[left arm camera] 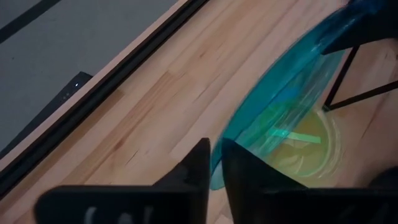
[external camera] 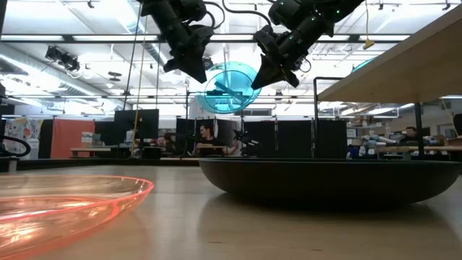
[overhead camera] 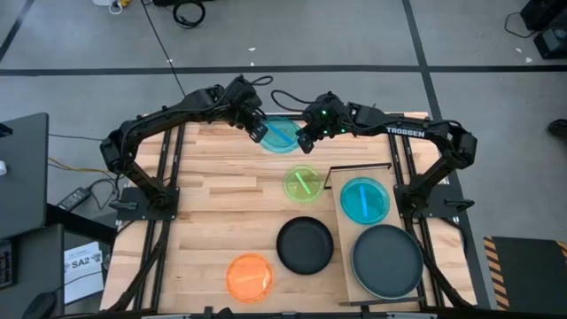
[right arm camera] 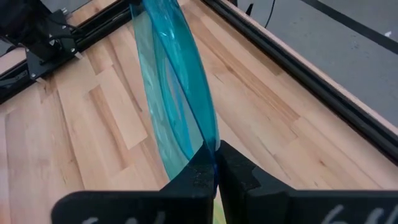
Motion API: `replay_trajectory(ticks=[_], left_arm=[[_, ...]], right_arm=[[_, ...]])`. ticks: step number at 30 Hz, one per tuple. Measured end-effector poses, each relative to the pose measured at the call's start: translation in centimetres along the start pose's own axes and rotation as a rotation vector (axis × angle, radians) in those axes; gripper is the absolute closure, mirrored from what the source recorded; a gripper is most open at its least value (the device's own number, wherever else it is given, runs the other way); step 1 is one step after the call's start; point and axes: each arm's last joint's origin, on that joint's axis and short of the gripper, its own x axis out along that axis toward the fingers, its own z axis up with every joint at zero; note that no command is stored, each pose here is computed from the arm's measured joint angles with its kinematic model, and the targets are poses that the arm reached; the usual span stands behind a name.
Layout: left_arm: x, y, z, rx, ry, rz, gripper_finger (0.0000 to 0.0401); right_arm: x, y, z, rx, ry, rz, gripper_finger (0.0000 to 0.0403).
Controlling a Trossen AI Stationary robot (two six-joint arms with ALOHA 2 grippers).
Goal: Place and stack plates onto a shelf
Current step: Stack the blue plate on top of the blue plate on the shelf
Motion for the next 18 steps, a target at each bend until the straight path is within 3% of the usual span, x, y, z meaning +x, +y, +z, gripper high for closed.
replay_trajectory(ticks=[8, 18], left_arm=[[0.00, 0.01, 0.03, 0.006, -0.003, -0.001, 0.0290], [-0.50, 0.16, -0.65, 0.048, 0.057, 0.012, 0.0284]], right_arm=[[0.00, 0.01, -0.03, 0.000, 0.004, 0.004, 0.0389], [-0.05, -0.56, -0.16, 0.017, 0.031, -0.001, 0.0390]])
